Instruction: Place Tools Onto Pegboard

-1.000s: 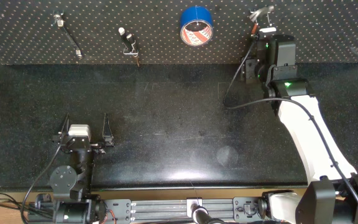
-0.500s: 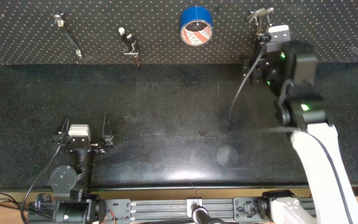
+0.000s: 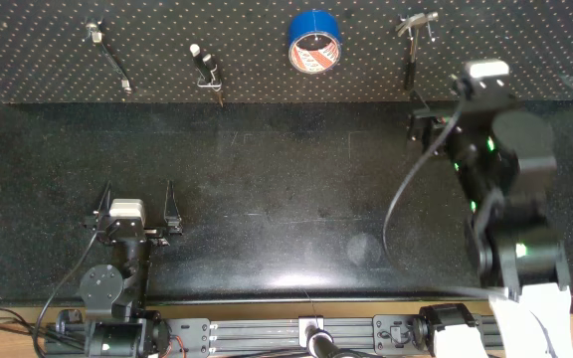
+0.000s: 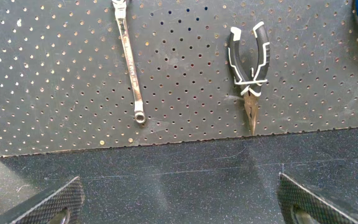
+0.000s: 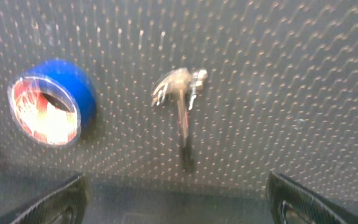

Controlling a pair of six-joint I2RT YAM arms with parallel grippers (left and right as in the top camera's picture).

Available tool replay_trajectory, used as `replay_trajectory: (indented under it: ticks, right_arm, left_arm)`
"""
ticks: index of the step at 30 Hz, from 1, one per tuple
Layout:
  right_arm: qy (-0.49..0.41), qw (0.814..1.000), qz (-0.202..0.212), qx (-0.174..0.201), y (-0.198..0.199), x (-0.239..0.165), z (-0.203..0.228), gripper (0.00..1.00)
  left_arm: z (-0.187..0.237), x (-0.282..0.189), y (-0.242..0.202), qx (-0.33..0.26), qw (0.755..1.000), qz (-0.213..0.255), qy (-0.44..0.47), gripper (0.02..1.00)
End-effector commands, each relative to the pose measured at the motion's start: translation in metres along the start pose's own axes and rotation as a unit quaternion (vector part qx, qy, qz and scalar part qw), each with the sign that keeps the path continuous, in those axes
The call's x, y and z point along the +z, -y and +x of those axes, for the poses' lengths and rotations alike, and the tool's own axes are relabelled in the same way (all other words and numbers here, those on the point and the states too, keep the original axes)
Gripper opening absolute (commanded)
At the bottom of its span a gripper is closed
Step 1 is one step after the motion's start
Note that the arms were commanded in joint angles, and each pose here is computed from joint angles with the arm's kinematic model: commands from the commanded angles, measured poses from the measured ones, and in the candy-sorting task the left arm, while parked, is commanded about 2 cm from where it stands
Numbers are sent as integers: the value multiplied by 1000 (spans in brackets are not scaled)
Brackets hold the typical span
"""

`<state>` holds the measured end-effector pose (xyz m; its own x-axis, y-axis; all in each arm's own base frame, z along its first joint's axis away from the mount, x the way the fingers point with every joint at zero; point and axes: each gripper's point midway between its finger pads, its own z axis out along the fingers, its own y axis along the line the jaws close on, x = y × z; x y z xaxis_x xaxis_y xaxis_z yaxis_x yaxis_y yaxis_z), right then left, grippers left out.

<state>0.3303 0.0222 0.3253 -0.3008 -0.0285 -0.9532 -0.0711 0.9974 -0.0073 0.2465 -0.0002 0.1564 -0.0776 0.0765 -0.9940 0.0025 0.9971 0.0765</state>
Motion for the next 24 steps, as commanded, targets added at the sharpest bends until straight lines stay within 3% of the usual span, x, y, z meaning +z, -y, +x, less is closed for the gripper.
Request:
replay_trajectory:
  ticks: [1, 4, 8, 13, 17, 24]
  right_arm:
    - [113, 991, 46, 50, 20, -22, 11, 923]
    - [163, 980, 53, 101, 26, -28, 49, 923]
    - [159, 969, 72, 176, 38, -31, 116, 923]
    - [168, 967, 67, 181, 39, -32, 159, 925]
    - [151, 975, 78, 142, 39, -32, 173, 925]
    - [118, 988, 95, 31, 39, -33, 187, 928]
  left_arm:
    - [0, 0, 3, 6, 1000, 9, 1, 996]
    - [0, 0, 3, 6, 1000, 9, 1, 996]
    - [0, 0, 3, 6, 1000, 9, 1, 996]
    - [0, 0, 3, 6, 1000, 9, 1, 996]
    - [0, 0, 3, 6, 1000, 9, 1, 996]
    - [0, 0, 3, 6, 1000, 9, 1, 996]
